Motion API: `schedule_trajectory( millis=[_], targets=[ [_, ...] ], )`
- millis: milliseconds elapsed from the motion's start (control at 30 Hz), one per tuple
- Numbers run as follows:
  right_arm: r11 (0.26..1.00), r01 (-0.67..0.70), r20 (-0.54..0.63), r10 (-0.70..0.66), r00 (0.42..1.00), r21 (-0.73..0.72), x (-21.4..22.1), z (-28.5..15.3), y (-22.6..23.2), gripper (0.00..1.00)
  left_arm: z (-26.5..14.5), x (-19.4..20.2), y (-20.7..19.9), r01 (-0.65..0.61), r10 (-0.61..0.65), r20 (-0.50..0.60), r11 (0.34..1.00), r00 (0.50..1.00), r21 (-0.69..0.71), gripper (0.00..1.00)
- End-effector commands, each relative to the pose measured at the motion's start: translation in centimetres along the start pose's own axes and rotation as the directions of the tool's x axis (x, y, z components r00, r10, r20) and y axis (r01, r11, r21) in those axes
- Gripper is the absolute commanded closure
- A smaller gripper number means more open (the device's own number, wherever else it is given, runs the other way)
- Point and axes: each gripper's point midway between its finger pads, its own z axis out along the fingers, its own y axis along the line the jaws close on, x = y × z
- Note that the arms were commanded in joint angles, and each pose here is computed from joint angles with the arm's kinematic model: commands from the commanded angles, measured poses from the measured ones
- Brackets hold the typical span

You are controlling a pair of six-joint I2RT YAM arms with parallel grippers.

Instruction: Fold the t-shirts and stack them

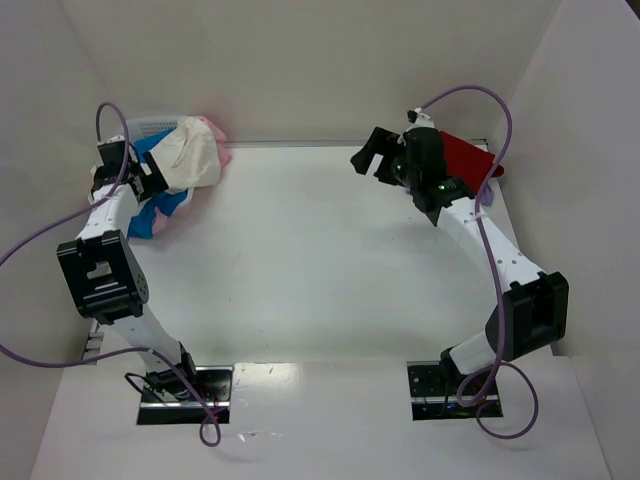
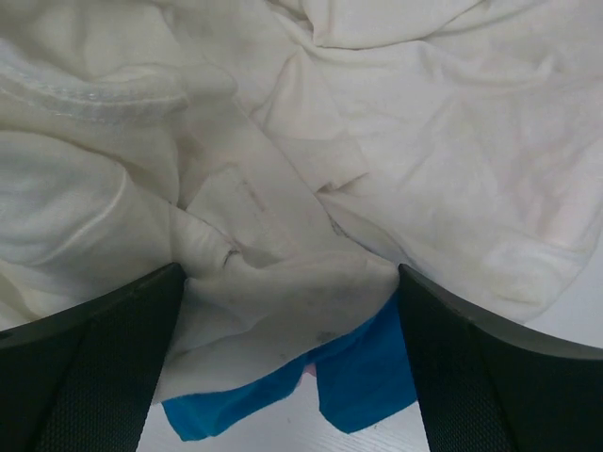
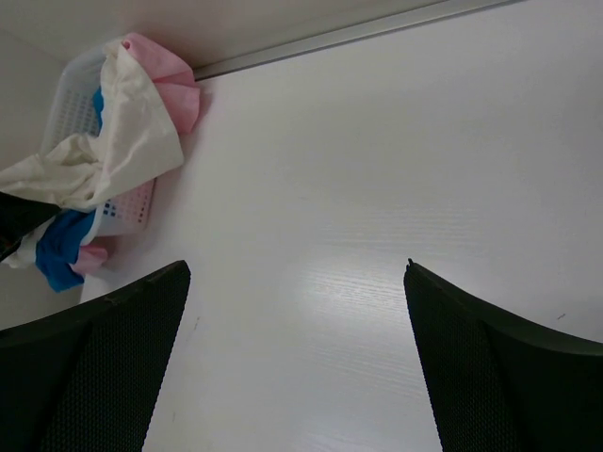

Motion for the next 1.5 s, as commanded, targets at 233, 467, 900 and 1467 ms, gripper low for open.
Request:
schedule_trajectory(
  millis=[233,467,900,1467],
  targets=[
    [1.000,-0.001,0.009,0.001,1.000,-0.015,-0.1,-1.1,0.3,0.00,1.1,-2.5,1.5,0.059,-0.056,0.046,0.996,0.997,-0.073,0.00],
    [1.000,-0.005,-0.017,0.005,1.000,-0.012,0.8,-0.2,-0.1,0.00,0.4,-2.7,2.2,0.054,-0.046,0.081,0.994,0.996,-0.100,0.00],
    [1.000,0.005,0.010,-0.005,1.000,0.003,-0.1,-1.7,0.0,0.00,1.4,-1.6,0.9,0.013,-0.012,0.044,1.000,0.999,-0.023,0.00],
    [1.000,-0.013,0.015,0.013,1.000,-0.010,0.3,-2.5,0.0,0.00,1.5,-1.9,1.0,0.022,-0.021,0.043,0.999,0.999,-0.032,0.88]
  ],
)
